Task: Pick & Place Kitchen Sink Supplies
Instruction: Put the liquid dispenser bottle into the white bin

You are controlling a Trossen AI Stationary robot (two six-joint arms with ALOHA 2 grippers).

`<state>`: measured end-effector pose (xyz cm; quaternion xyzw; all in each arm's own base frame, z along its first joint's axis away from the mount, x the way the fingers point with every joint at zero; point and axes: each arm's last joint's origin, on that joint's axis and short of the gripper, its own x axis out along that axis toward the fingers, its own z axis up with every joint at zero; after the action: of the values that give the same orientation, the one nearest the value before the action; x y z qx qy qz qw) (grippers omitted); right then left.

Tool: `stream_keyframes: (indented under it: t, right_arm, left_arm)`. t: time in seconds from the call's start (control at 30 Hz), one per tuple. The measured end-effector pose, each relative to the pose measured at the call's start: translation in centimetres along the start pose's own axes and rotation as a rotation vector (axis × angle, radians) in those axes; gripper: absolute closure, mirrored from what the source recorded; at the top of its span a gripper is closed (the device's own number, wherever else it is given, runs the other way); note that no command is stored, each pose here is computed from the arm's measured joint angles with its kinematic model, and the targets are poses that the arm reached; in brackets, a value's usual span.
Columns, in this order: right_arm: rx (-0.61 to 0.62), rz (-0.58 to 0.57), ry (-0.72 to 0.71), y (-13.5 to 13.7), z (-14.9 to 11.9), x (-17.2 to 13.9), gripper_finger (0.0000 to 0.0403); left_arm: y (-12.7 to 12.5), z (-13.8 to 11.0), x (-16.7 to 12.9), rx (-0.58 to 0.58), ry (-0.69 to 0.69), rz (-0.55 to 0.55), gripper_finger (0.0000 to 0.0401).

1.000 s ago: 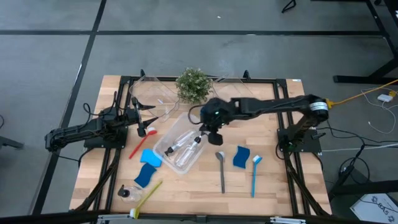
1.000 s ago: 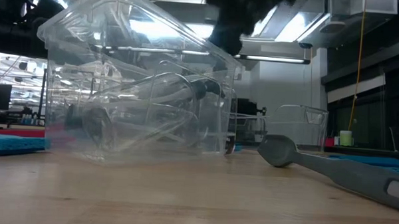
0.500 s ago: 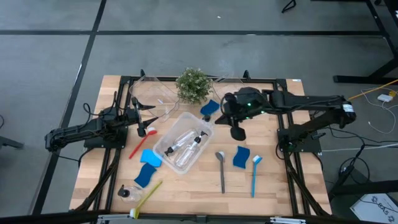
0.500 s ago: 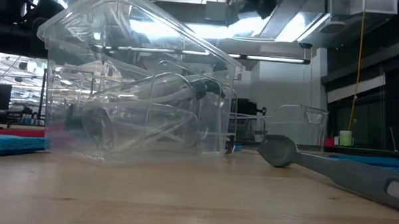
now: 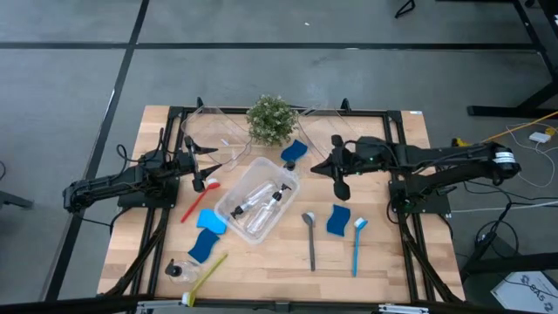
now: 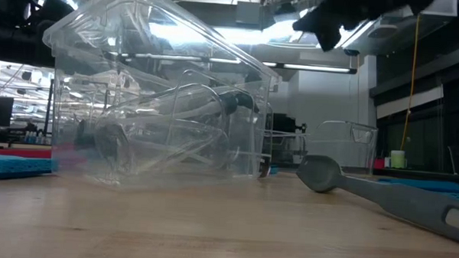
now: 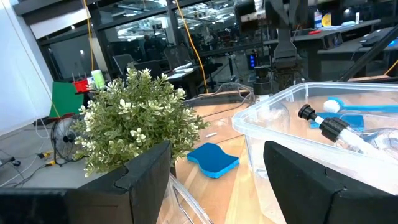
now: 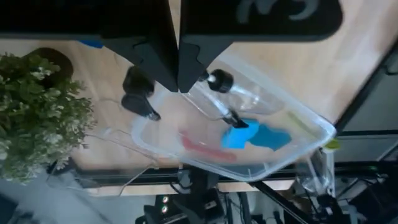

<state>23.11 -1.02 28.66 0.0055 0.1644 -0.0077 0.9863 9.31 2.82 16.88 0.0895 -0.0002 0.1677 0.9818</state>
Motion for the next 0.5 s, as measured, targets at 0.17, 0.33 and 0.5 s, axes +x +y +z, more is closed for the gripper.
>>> stream_keyframes:
  t: [0.17,0.33,0.5]
  right_arm:
    - [-0.048,-0.059,-0.081,-0.2,-2.7,0.7,0.0394]
    - [-0.086,-0.099,-0.109,-0.3,-4.1,0.9,0.0394]
    - [-0.081,-0.099,-0.112,-0.3,-4.3,1.2,0.038]
  left_arm:
    - [0.0,0.0,0.0,0.0,0.0,0.0,0.015]
    - [0.0,0.0,0.0,0.0,0.0,0.0,0.015]
    - [0.0,0.0,0.0,0.0,0.0,0.0,0.015]
